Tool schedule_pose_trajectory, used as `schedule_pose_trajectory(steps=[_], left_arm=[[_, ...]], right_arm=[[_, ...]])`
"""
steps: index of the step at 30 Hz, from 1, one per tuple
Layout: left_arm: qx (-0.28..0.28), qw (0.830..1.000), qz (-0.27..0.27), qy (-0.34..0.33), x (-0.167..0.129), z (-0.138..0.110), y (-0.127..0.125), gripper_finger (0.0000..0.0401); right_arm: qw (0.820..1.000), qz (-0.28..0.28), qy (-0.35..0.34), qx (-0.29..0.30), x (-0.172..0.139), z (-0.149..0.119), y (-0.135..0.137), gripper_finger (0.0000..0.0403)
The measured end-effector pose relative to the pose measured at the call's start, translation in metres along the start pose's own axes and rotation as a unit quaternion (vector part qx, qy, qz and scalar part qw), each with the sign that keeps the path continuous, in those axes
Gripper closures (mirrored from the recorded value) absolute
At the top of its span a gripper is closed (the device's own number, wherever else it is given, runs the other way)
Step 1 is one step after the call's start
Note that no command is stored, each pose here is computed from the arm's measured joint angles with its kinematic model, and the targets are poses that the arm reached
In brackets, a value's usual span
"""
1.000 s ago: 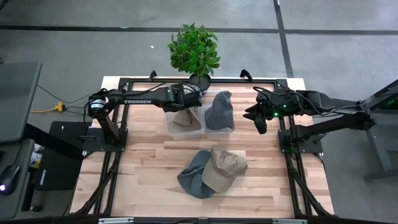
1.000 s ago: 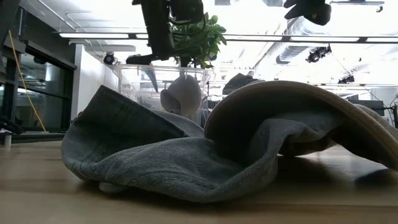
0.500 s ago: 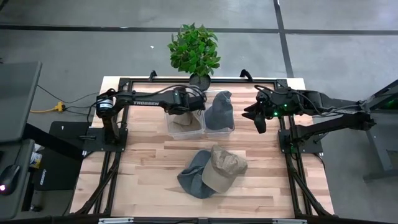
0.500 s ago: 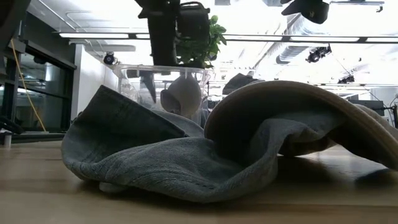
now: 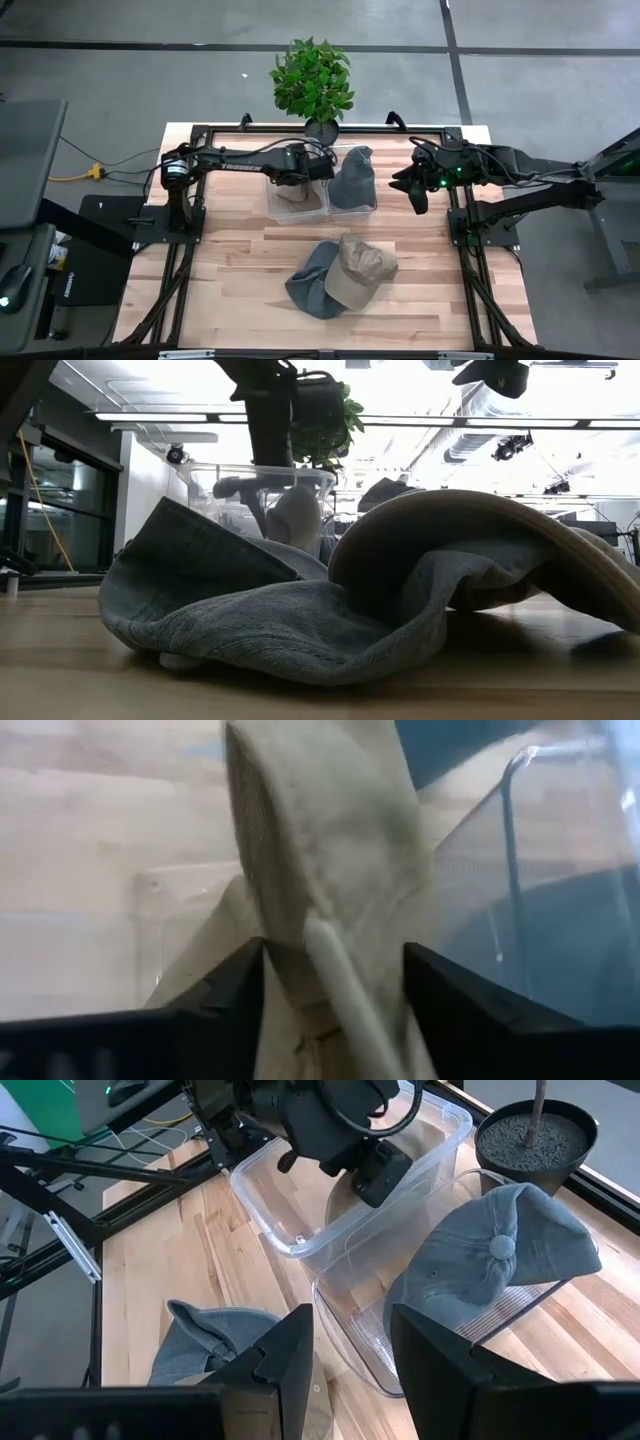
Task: Pick & Place hat
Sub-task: Put the left brown cap into the left transparent bin
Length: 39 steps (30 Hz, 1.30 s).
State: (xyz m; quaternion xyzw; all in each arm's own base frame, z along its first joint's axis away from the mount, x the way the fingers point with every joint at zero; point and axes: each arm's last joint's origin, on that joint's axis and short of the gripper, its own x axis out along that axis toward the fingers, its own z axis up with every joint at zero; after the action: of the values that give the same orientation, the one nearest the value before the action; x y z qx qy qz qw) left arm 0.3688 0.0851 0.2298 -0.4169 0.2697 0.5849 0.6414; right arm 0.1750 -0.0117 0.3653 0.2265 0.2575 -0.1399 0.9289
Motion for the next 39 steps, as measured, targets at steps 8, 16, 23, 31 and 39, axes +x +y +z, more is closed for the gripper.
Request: schedule_pose_trajectory(steps=[8, 16, 23, 31, 39], left_arm=[[0.025, 1.0, -0.013, 0.011, -0.008, 0.003, 0.001, 0.0379], [0.064, 0.998, -0.003, 0.007, -0.028, 0.015, -0.001, 0.0396], [0.08, 0.997, 0.009, 0.016, -0.039, 0.021, 0.0, 0.0399], [0.105, 0.993, 0.036, 0.042, -0.027, 0.012, 0.0, 0.04], [0.115, 0.991, 0.041, 0.058, -0.019, 0.008, -0.002, 0.04]], right_arm=[[1.0, -0.003, -0.002, 0.0, 0.0, 0.0, 0.0, 0.0272], [1.0, -0.003, -0.002, 0.001, 0.0, 0.0, 0.0, 0.0272], [1.0, -0.004, -0.002, 0.002, 0.0, 0.0, 0.0, 0.0272], [1.0, -0.003, -0.002, 0.001, 0.0, 0.0, 0.0, 0.0272], [1.0, 0.0, 0.0, 0.0, 0.0, 0.0, 0.0, 0.0272]])
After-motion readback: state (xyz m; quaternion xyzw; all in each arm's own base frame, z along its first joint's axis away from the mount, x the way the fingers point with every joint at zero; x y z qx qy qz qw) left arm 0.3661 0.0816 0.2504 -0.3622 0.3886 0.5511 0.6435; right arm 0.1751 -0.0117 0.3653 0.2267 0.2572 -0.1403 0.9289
